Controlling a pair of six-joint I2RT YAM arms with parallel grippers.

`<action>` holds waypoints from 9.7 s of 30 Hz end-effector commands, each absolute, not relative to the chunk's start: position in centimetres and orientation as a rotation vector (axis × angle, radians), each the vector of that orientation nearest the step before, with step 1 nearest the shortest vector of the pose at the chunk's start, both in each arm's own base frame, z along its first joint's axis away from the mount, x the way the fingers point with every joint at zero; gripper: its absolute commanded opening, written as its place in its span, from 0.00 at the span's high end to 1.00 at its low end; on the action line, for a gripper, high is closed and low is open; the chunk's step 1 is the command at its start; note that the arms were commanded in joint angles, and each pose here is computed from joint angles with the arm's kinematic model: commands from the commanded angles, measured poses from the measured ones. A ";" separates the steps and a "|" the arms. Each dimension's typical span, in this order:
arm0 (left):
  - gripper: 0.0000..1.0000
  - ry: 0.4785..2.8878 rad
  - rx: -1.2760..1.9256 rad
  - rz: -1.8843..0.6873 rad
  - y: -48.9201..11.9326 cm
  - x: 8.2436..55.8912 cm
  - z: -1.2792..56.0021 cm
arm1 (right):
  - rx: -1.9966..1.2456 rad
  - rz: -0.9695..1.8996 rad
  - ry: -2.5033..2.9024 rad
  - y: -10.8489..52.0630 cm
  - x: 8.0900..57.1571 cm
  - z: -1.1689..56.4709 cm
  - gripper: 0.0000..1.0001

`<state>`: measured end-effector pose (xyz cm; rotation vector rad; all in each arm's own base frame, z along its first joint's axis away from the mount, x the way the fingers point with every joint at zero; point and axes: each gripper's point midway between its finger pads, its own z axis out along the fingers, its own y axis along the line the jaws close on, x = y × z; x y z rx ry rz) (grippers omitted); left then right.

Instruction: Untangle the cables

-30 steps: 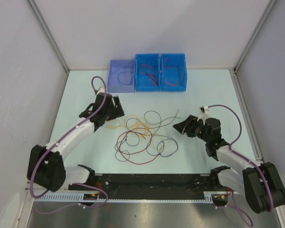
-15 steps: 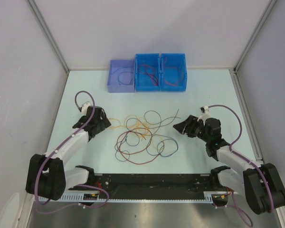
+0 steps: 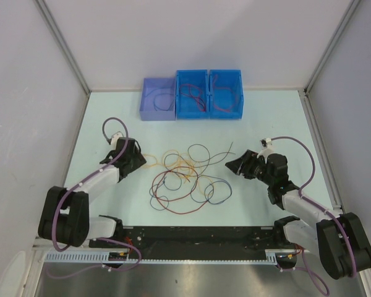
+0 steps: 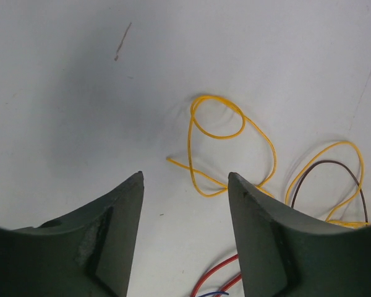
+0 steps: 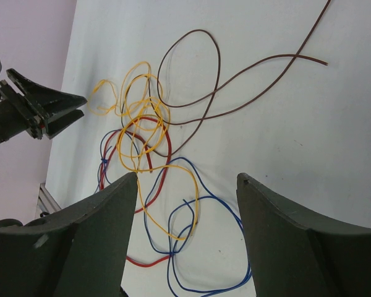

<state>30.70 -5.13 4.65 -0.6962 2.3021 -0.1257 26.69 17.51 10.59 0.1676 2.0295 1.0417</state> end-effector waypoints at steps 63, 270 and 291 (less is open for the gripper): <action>1.00 1.519 0.366 -1.138 -22.5 24.9 39.5 | -0.473 1.350 1.553 29.0 24.9 36.6 0.27; 0.00 1.603 0.171 -0.863 -37.6 51.6 37.7 | 0.442 0.895 1.985 14.1 26.6 9.8 0.02; 0.00 2.046 -0.078 -0.309 -16.3 32.2 23.3 | 0.466 0.878 2.045 14.3 27.0 9.0 0.02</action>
